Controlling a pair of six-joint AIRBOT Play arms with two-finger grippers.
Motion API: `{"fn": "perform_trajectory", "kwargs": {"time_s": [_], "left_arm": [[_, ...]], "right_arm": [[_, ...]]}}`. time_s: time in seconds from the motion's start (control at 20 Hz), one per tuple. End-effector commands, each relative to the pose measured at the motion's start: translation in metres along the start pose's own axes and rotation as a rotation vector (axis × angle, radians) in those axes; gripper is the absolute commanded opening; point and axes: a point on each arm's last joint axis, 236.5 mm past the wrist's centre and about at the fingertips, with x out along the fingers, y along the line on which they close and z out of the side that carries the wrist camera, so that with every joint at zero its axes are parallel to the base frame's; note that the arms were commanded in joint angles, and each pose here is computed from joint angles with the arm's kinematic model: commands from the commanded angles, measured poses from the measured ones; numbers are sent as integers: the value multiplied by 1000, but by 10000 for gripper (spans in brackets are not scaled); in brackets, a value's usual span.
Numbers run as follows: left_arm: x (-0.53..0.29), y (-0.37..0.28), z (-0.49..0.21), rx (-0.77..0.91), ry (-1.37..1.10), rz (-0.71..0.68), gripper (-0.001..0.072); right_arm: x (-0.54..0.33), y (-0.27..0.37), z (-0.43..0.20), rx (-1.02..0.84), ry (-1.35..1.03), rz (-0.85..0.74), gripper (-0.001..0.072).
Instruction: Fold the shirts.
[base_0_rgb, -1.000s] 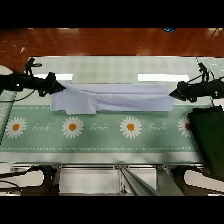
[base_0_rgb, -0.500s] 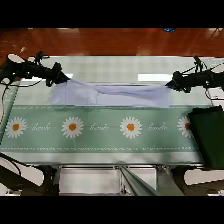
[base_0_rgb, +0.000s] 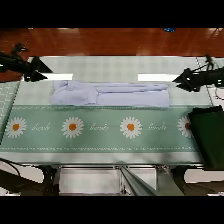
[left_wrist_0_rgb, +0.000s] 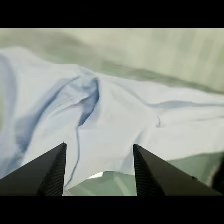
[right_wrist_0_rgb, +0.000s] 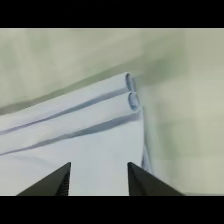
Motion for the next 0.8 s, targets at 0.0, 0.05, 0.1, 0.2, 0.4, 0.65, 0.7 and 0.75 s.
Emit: {"fn": "perform_trajectory", "kwargs": {"time_s": [0.0, 0.05, 0.1, 0.2, 0.4, 0.65, 0.7, 0.75], "left_arm": [[-84, -27, 5, 137, -240, 101, 508], [-89, -48, -11, 219, -275, 110, 508], [-90, -60, -33, 276, -311, 143, 508], [-79, -72, -74, 353, -375, 173, 508], [-24, -61, -157, 386, -347, 139, 508], [9, -51, -177, 329, -260, 104, 508], [12, -53, -175, 314, -261, 91, 508], [14, -53, -173, 302, -263, 82, 508]], "right_arm": [[-56, -30, 0, -10, -69, -143, 417], [-63, -41, 1, 3, -115, -202, 417], [-62, -48, 0, 46, -153, -217, 417], [-43, -57, -13, 124, -159, -190, 417], [-1, -65, -45, 179, -36, -108, 417], [39, -51, -56, 236, 58, 36, 417], [47, -50, -59, 229, 78, 34, 417], [56, -46, -62, 213, 100, 34, 417]]}}
